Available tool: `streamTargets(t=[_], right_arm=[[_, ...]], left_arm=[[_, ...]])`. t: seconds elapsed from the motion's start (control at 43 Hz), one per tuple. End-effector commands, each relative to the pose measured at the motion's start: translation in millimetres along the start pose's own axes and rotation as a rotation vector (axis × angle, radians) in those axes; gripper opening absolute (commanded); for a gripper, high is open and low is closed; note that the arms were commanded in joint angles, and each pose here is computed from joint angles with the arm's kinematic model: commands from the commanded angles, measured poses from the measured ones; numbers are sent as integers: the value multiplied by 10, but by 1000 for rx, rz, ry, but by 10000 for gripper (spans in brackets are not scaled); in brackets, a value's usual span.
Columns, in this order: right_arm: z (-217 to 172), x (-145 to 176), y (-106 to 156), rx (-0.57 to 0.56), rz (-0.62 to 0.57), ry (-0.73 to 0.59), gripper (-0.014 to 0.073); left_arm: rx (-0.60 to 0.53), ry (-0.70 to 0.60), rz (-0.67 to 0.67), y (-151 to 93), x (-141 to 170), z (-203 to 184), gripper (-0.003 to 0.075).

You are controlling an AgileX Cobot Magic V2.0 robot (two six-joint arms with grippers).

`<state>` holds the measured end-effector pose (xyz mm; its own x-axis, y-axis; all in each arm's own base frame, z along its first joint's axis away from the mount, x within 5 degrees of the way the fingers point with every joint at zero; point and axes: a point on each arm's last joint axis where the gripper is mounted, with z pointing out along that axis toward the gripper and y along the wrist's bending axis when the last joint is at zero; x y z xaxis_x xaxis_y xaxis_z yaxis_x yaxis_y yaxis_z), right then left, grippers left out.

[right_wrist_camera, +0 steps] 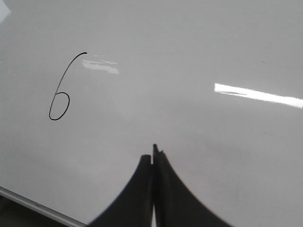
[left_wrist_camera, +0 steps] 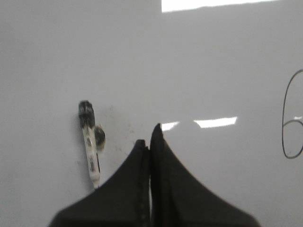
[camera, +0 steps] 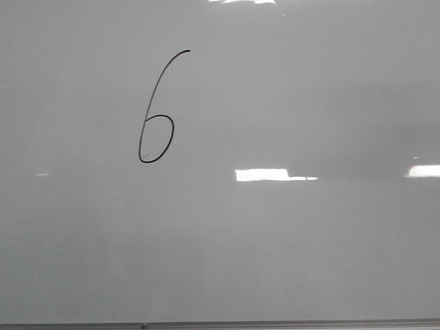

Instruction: Write number 6 on whiteboard

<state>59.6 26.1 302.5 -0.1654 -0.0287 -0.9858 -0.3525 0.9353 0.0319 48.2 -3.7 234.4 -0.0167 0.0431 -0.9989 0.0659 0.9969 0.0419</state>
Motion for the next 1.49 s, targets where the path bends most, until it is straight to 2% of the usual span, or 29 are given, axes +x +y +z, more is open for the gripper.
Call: streamTargets(t=[0.0, 0.209, 1.256, 1.372, 1.465], right_arm=[[-18, -153, -16, 21, 13, -99, -60], [-18, -153, -16, 21, 13, -99, -60], [-17, -151, -16, 21, 11, -98, -60], [-17, -123, -38, 47, -40, -106, -60], [8, 21, -86, 98, -64, -145, -60]], left_arm=[[3, -91, -40, 1, 6, 5, -20], [1, -62, -41, -9, 292, 75, -20], [1, -67, -43, -9, 281, 73, -20], [1, -67, -43, -9, 281, 73, -20], [1, -67, -43, -9, 281, 73, -20]])
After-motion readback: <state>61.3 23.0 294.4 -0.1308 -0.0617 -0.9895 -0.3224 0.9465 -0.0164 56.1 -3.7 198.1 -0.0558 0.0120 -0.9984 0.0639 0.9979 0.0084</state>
